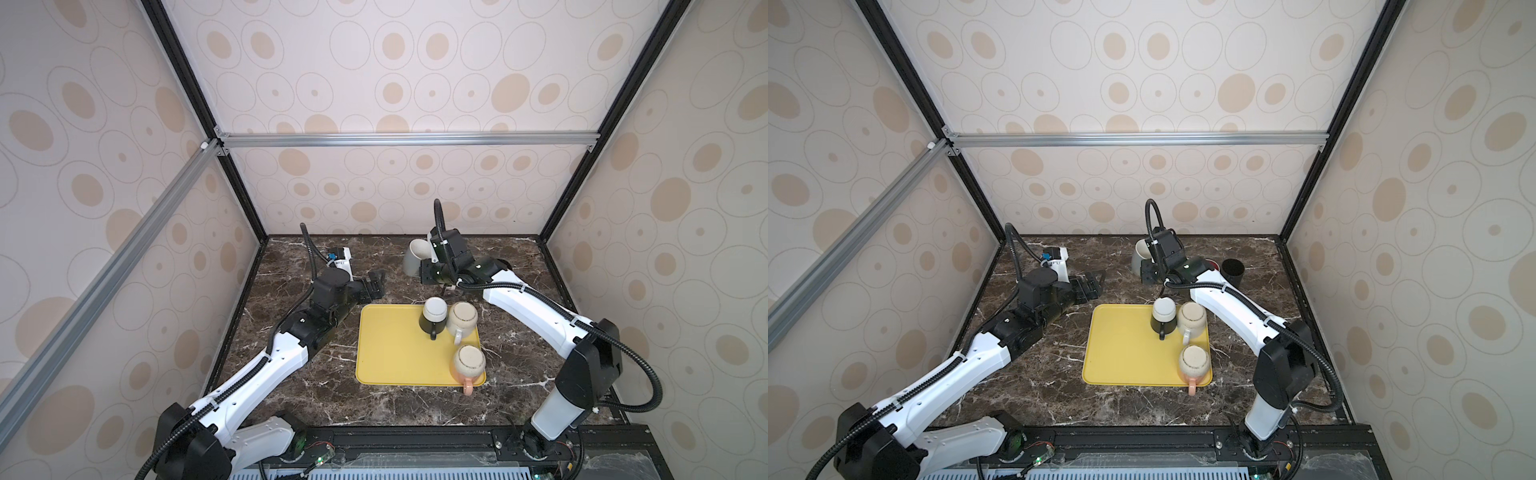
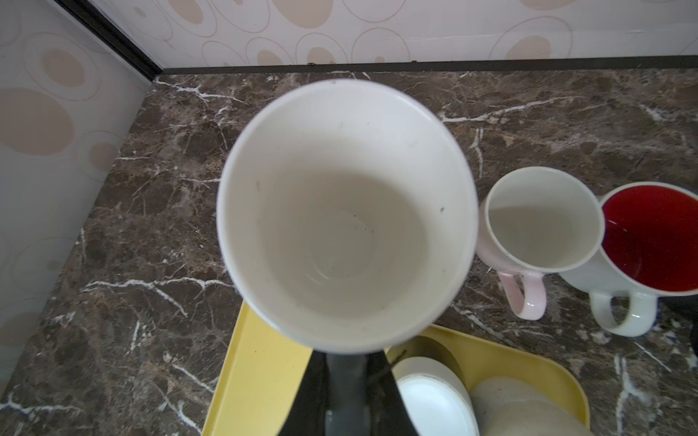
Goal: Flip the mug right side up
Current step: 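Open the left gripper and withdraw while the right gripper carries the grey mug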
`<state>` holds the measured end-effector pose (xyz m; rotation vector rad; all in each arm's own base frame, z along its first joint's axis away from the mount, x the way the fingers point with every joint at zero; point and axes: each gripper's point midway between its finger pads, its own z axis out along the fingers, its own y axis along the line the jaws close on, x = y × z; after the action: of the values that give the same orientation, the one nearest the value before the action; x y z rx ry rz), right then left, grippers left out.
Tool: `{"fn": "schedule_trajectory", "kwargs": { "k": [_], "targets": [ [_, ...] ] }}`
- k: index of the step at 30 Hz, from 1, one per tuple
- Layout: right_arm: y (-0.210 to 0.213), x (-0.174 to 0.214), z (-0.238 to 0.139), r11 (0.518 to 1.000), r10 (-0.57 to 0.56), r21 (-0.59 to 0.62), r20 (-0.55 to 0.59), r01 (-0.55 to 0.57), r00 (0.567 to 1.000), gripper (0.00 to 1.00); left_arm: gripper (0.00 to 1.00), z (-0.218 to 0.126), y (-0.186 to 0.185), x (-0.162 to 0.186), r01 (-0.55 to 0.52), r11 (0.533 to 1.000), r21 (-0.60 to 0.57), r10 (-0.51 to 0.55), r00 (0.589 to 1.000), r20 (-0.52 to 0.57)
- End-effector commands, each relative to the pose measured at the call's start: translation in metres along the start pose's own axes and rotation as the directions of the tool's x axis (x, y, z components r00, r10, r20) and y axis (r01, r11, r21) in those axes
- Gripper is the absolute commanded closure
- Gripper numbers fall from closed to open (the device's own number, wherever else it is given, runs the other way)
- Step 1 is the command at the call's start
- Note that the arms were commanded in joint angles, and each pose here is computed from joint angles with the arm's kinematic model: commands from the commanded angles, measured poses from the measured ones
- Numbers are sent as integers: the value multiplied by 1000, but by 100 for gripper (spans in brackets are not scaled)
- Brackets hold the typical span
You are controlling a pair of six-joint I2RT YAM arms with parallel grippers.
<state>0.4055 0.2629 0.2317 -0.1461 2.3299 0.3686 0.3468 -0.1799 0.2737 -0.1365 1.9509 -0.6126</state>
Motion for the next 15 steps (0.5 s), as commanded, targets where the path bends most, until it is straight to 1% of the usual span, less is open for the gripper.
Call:
{"fn": "schedule_trajectory", "kwargs": {
  "k": [1, 15],
  "targets": [
    [-4, -35, -3, 998, -20, 64, 134, 11, 991, 100, 0, -6, 4, -6, -16, 1000, -11, 17, 1000, 25],
    [-17, -16, 49, 984, -72, 166, 68, 60, 995, 100, 0, -3, 4, 3, -9, 1000, 12, 9, 1000, 7]
  ]
}}
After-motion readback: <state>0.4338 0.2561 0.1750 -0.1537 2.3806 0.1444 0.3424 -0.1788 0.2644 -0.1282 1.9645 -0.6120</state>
